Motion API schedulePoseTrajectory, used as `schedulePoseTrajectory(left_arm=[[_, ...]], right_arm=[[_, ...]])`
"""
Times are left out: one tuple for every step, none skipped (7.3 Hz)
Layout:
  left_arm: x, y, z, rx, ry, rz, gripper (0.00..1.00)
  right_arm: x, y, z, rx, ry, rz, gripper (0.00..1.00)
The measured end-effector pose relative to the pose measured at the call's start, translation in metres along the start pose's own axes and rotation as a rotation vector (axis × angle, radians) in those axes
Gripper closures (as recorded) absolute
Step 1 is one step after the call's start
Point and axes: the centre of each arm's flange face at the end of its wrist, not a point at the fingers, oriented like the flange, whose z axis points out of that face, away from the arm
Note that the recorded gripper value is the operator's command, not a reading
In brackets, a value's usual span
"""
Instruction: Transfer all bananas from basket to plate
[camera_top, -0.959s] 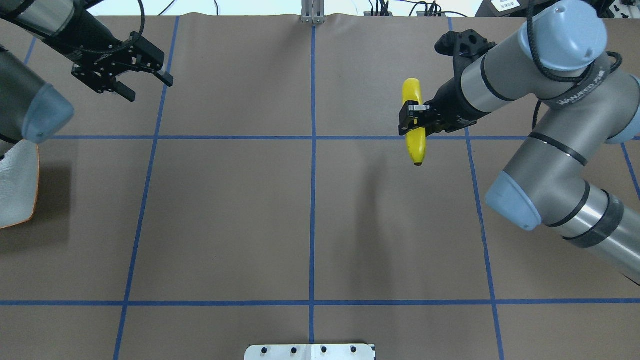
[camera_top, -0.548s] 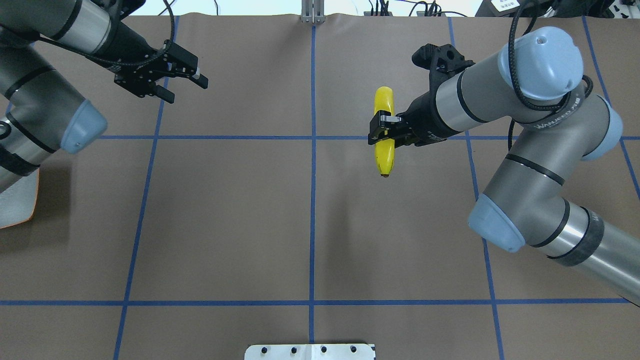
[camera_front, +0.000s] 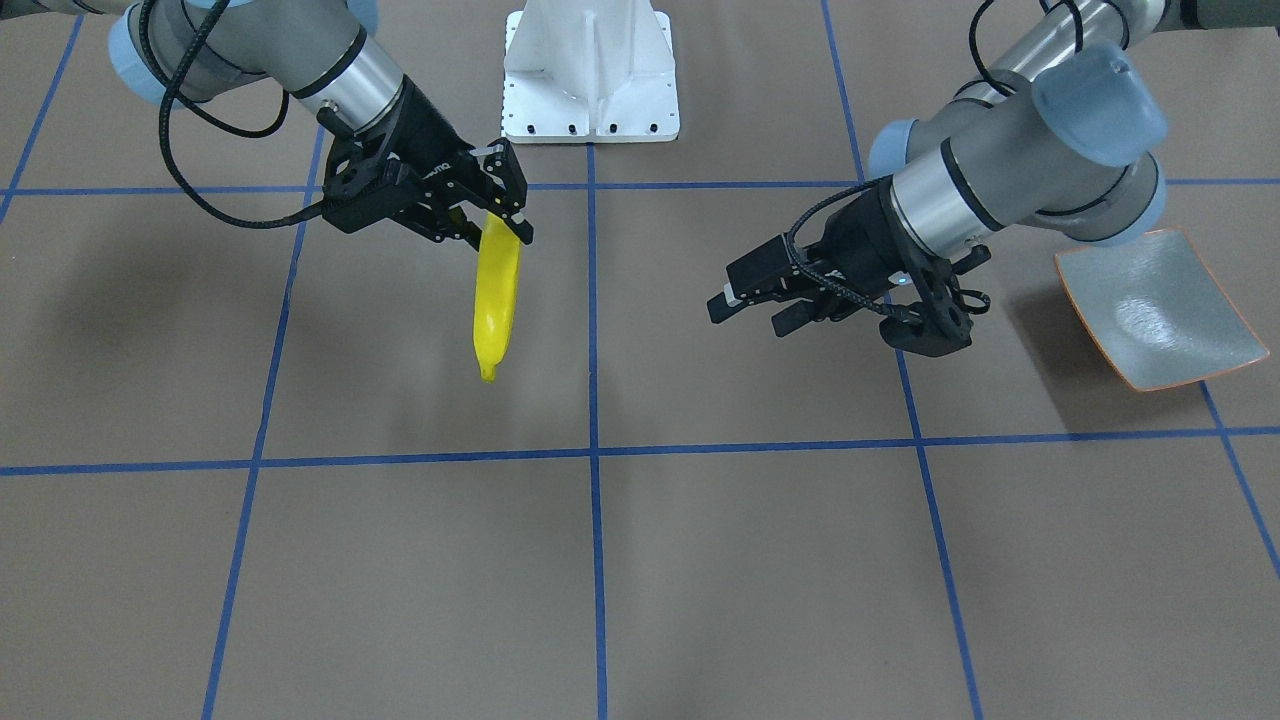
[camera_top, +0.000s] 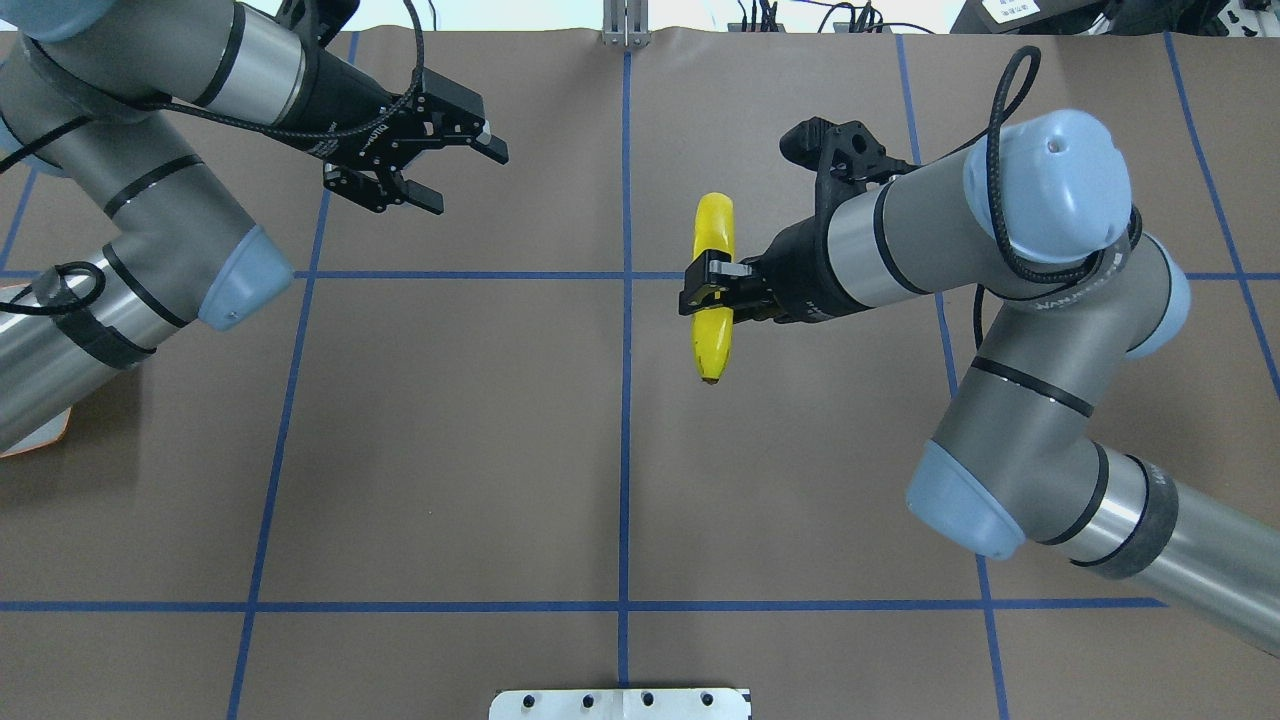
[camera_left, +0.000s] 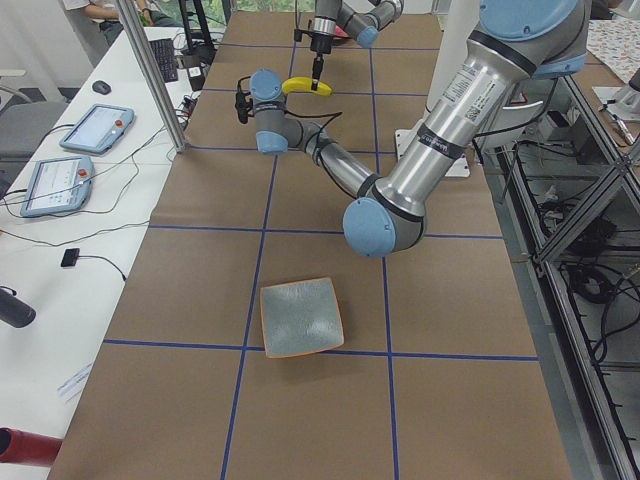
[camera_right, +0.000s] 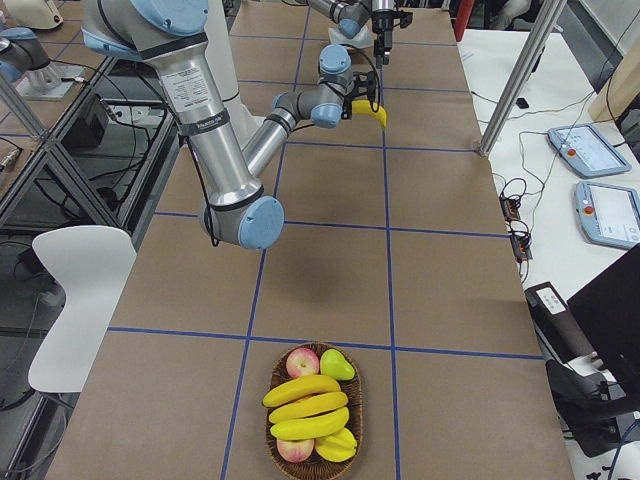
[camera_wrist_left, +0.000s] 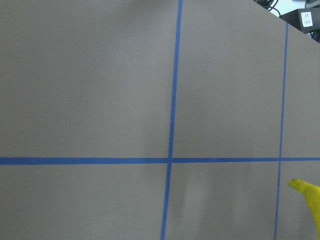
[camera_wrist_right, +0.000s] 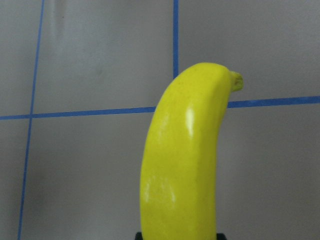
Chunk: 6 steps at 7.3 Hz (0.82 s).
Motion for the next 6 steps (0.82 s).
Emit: schedulePoseTrajectory(left_arm=[[0.009,0.016,0.011,0.000,0.062,-0.053,0.01],[0.015,0.033,0.021,0.002,0.132,-0.109,0.01],[0.018,0.044,0.025,-0.005,0.192,-0.151,0.01],[0.020,0.051,0.025,-0.015,0.233,-0.166,0.01],[0.021,0.055,0.024,-0.026,0.260,-0.163,0.01],[0.023,0.059,0.025,-0.035,0.275,-0.156,0.01]], right_arm=[[-0.007,0.009,0.002,0.008,-0.045,-0.001,1.00],[-0.013,0.016,0.002,0.010,-0.086,-0.008,1.00],[-0.017,0.020,-0.001,0.013,-0.125,-0.013,1.00],[-0.020,0.022,-0.004,0.015,-0.160,-0.018,1.00],[-0.022,0.024,-0.006,0.015,-0.182,-0.023,1.00],[-0.024,0.026,-0.007,0.013,-0.194,-0.027,1.00]])
